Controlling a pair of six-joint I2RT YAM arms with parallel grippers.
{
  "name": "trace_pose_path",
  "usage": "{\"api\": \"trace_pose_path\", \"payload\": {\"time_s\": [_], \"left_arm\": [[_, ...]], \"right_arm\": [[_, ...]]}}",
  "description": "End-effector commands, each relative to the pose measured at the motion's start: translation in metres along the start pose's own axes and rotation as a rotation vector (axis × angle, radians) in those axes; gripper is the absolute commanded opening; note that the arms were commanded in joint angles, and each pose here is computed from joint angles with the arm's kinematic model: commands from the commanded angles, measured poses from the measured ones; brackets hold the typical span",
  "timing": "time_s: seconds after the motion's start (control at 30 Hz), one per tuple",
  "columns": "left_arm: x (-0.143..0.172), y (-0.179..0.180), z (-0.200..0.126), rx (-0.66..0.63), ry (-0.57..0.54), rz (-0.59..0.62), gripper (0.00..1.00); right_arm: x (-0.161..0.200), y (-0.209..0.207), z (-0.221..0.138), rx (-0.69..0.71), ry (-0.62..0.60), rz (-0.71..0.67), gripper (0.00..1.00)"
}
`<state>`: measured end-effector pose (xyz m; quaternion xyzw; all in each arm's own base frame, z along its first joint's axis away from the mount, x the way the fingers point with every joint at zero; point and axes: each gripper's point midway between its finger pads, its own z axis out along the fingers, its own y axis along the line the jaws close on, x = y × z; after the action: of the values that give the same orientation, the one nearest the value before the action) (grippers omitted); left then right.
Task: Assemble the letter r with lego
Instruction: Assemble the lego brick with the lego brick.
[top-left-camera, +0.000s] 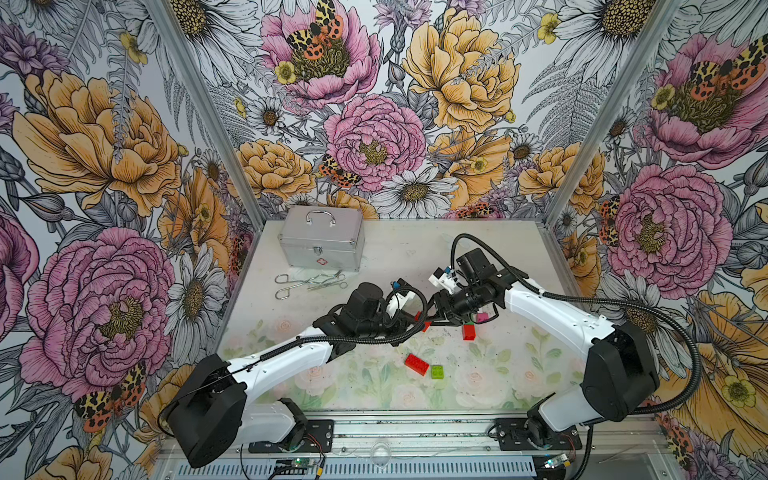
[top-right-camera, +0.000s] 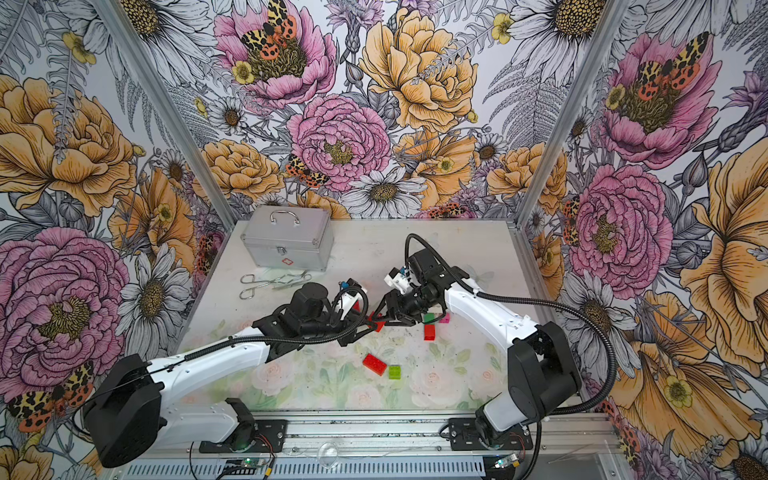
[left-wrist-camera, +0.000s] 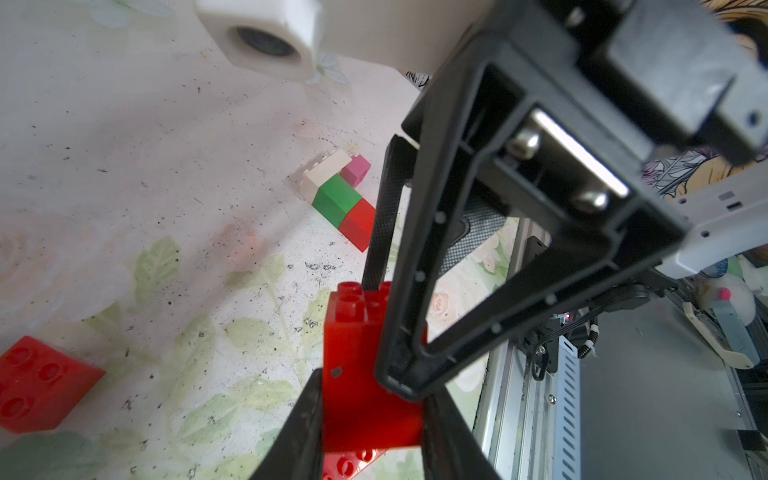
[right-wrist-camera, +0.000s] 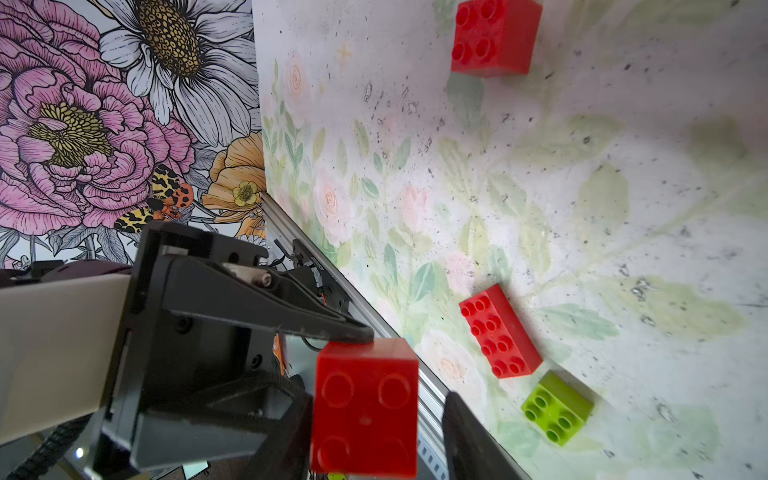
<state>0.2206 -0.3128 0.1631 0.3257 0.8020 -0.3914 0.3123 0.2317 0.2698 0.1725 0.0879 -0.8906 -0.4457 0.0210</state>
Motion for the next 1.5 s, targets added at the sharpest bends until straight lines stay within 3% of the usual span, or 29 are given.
{"api": "trace_pose_path", "payload": {"time_s": [0.0, 0.23, 0.4, 0.5, 0.57, 0.6, 0.67, 0.7, 0.93, 1.1, 1.27, 1.47], "left_arm": [[-0.012, -0.007, -0.001, 0.043, -0.020, 0.036, 0.26], [-0.005, -0.008, 0.000, 0.058, -0.009, 0.027, 0.25], [-0.004, -0.008, -0.001, 0.055, -0.010, 0.027, 0.25], [-0.003, -0.006, -0.001, 0.047, -0.010, 0.021, 0.32], [0.000, -0.003, -0.002, 0.032, -0.007, 0.013, 0.41], [0.001, -0.001, -0.002, 0.023, -0.007, 0.005, 0.52], [0.006, 0.003, -0.005, 0.001, -0.008, -0.012, 0.78], [0.007, 0.006, -0.007, -0.019, -0.018, -0.022, 0.98], [0.017, 0.033, -0.052, -0.185, -0.178, -0.155, 0.99], [0.045, 0.065, -0.096, -0.410, -0.282, -0.308, 0.99], [0.081, 0.097, -0.130, -0.605, -0.329, -0.504, 0.99], [0.112, 0.117, -0.164, -0.783, -0.343, -0.614, 0.99]], "right_arm": [[-0.003, 0.001, -0.001, -0.002, -0.001, -0.016, 0.48], [-0.007, 0.001, 0.000, -0.001, -0.002, -0.016, 0.46], [-0.009, 0.002, 0.000, 0.004, -0.007, -0.021, 0.35], [-0.012, 0.001, -0.002, 0.022, -0.024, -0.031, 0.32], [-0.015, -0.001, -0.005, 0.052, -0.048, -0.035, 0.31], [-0.017, -0.002, -0.006, 0.068, -0.057, -0.041, 0.30], [-0.022, -0.010, -0.010, 0.129, -0.086, -0.039, 0.29], [-0.025, -0.014, -0.013, 0.164, -0.098, -0.043, 0.29], [-0.043, -0.036, -0.027, 0.397, -0.184, -0.049, 0.28], [-0.056, -0.043, -0.018, 0.554, -0.236, -0.077, 0.27], [-0.070, -0.039, 0.004, 0.649, -0.259, -0.112, 0.24], [-0.093, -0.028, 0.029, 0.697, -0.312, -0.130, 0.24]]}}
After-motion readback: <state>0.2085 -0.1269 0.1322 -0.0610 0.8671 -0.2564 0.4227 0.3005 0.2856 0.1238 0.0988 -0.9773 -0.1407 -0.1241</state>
